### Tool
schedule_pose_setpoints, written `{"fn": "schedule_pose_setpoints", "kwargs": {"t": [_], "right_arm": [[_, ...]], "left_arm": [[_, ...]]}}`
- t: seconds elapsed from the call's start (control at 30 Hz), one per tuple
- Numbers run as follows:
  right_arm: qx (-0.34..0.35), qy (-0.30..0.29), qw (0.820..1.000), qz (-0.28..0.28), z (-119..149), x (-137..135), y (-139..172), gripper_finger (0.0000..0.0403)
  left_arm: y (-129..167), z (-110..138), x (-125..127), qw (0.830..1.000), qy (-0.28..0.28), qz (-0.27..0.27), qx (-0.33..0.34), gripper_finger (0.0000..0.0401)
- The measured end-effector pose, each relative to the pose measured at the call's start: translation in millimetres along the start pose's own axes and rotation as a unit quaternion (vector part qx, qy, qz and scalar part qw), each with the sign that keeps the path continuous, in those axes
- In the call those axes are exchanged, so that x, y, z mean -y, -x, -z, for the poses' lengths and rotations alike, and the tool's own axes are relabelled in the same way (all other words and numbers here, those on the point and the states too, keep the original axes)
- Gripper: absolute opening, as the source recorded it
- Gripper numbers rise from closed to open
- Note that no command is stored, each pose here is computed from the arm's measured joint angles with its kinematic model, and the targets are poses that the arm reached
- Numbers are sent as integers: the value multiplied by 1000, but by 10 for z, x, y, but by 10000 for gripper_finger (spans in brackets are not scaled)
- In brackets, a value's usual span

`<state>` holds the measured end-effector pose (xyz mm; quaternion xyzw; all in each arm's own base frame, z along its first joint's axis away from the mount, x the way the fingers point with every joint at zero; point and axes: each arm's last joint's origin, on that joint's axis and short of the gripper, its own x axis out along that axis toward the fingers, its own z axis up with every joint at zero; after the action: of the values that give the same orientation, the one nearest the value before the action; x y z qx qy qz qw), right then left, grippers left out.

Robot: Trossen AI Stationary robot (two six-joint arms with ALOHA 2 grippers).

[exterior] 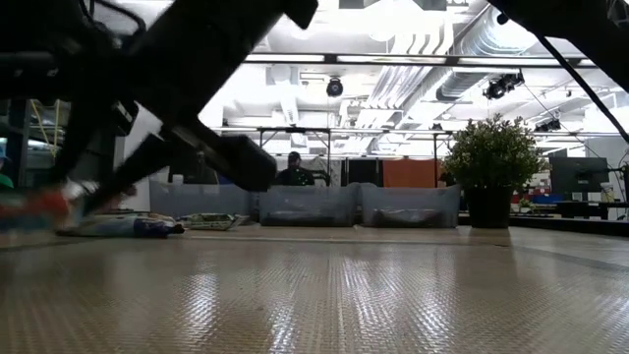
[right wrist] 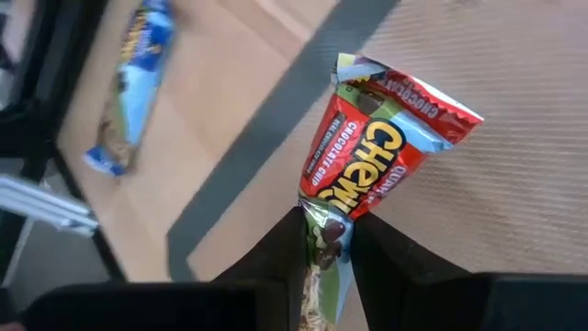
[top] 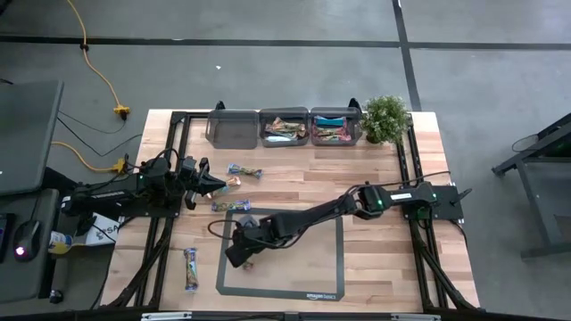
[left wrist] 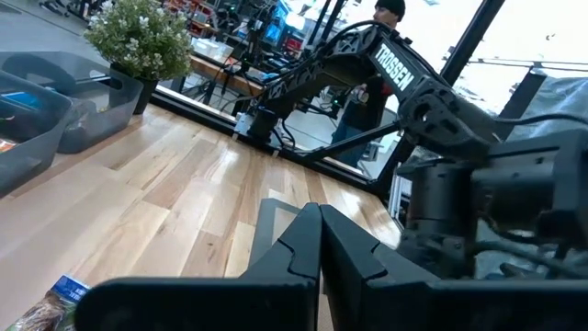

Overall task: Pick and place Granola Bars by type
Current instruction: Put the red granola bar into the right black bin

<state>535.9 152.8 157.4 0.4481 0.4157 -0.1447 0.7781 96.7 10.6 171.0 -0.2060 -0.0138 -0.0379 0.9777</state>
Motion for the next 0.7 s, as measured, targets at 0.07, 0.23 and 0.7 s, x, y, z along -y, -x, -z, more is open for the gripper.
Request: {"fn": "schedule_pose_setpoints", "kwargs": {"t": [0.07, 0.23, 0.7], "right_arm": [[6, 8, 1000, -6, -3, -27, 24, 66], [2, 50, 998, -46, -25, -94, 34, 39], [95, 141, 962, -212, -220, -472, 300, 19]], "left_arm": [[0, 0, 0, 1000, 0, 0, 0, 1], [0, 0, 0, 1000, 0, 0, 0, 1], [0, 0, 0, 1000, 0, 0, 0, 1]]}}
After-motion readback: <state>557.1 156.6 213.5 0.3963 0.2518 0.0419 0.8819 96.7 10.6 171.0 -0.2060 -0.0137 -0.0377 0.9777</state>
